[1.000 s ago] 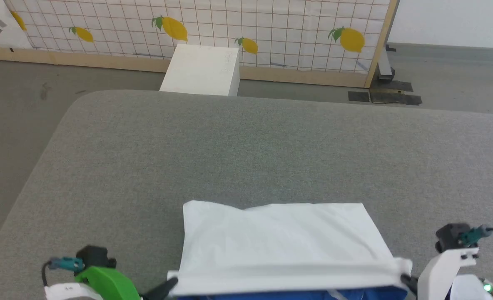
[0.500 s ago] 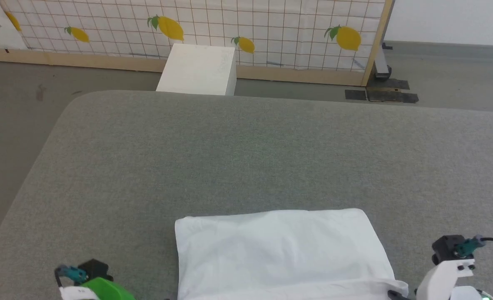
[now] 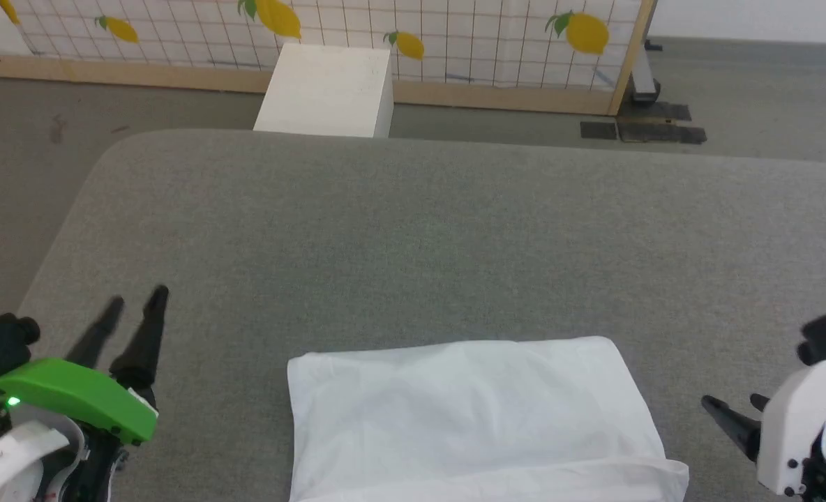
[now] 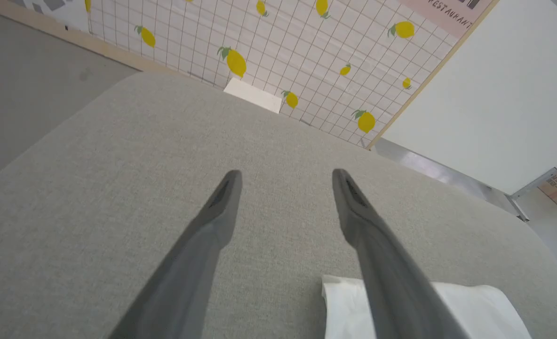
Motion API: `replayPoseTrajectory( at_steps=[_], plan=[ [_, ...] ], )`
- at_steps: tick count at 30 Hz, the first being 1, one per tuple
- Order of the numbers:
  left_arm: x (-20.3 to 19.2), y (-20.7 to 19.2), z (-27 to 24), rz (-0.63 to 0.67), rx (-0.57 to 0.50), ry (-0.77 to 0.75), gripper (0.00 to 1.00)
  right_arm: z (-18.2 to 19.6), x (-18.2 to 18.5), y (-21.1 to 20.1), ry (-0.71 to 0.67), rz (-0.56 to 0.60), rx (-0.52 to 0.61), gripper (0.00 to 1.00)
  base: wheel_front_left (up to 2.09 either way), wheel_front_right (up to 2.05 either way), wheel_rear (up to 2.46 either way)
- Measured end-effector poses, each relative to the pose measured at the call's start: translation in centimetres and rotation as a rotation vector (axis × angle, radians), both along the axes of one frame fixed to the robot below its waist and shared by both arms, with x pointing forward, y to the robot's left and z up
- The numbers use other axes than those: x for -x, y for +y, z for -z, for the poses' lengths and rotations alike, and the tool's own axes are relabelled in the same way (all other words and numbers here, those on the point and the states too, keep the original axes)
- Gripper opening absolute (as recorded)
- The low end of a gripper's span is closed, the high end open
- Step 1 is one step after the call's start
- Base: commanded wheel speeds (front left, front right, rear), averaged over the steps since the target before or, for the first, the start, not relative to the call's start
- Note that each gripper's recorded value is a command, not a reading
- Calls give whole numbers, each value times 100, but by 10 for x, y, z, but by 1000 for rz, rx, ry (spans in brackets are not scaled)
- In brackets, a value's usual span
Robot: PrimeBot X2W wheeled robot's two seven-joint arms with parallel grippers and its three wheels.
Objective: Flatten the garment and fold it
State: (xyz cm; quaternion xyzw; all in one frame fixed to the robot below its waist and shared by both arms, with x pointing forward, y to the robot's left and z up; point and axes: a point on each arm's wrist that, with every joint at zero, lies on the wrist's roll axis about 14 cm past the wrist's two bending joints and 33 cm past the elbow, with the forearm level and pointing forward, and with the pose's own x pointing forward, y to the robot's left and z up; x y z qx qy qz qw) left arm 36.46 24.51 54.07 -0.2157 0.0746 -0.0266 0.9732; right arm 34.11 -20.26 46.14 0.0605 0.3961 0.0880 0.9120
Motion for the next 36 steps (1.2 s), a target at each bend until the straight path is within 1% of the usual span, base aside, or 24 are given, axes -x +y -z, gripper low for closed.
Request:
replayPoseTrajectory(
  at_steps=[2, 5, 9, 14, 16, 19, 29, 30, 31, 36],
  plan=[
    [-6, 4, -17, -15, -64, -130, 100, 7, -5, 6, 26, -47, 28, 100, 0, 0, 0],
    [-11, 6, -31, -44, -133, -270, 100, 19, -11, 20, 58, -94, 19, 100, 0, 0, 0],
    [-17, 6, -37, -76, -212, -349, 100, 33, -18, 44, 99, -170, 6, 100, 0, 0, 0],
    [-22, 8, -51, -135, -241, -426, 100, 57, -16, 62, 174, -251, 24, 100, 0, 0, 0],
    [-22, 7, -49, -142, -225, -436, 100, 65, -16, 65, 195, -280, 53, 100, 0, 0, 0],
    [-23, 7, -43, -150, -223, -429, 100, 76, -15, 73, 222, -311, 60, 100, 0, 0, 0],
    [-22, 11, -28, -177, -234, -397, 100, 94, -14, 92, 264, -389, 82, 100, 0, 0, 0],
    [-22, 11, -28, -176, -232, -398, 100, 94, -14, 92, 267, -392, 83, 47, 0, 0, 0],
    [-22, 11, -28, -173, -235, -396, 100, 94, -14, 92, 267, -392, 83, 0, 0, 0, 0],
    [-22, 11, -27, -182, -228, -397, 100, 95, -12, 103, 259, -383, 40, 0, 0, 0, 0]
  ],
)
